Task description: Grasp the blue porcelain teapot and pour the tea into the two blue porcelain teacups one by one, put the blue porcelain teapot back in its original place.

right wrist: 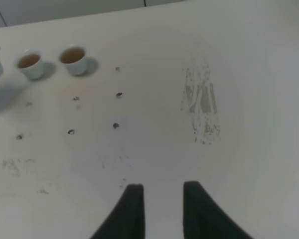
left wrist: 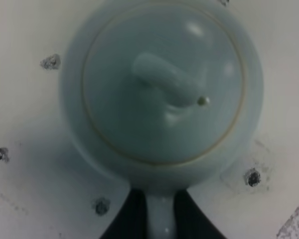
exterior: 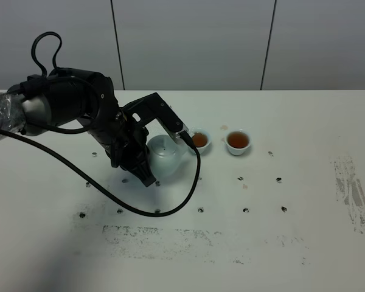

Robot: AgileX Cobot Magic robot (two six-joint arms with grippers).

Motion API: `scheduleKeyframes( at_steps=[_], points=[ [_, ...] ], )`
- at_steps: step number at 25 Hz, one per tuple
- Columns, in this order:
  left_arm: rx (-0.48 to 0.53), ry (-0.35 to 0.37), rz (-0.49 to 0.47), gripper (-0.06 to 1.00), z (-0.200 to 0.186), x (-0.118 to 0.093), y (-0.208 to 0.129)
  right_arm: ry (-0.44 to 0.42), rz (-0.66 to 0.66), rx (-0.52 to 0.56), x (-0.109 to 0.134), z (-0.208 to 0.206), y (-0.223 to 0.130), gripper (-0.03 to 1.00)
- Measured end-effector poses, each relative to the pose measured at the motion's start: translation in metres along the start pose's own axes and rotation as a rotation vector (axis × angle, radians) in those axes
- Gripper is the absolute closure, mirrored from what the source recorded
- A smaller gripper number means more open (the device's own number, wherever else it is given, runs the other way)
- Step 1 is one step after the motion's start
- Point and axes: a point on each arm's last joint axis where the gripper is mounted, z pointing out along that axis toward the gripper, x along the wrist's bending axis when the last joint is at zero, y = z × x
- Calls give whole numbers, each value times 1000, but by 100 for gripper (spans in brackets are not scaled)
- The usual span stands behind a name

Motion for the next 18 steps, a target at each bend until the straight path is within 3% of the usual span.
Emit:
scheduleKeyframes(
  at_steps=[18],
  points=[
    [7, -10, -13, 82, 14, 0, -1, 0, 0, 0, 0, 0, 0, 76]
  ],
)
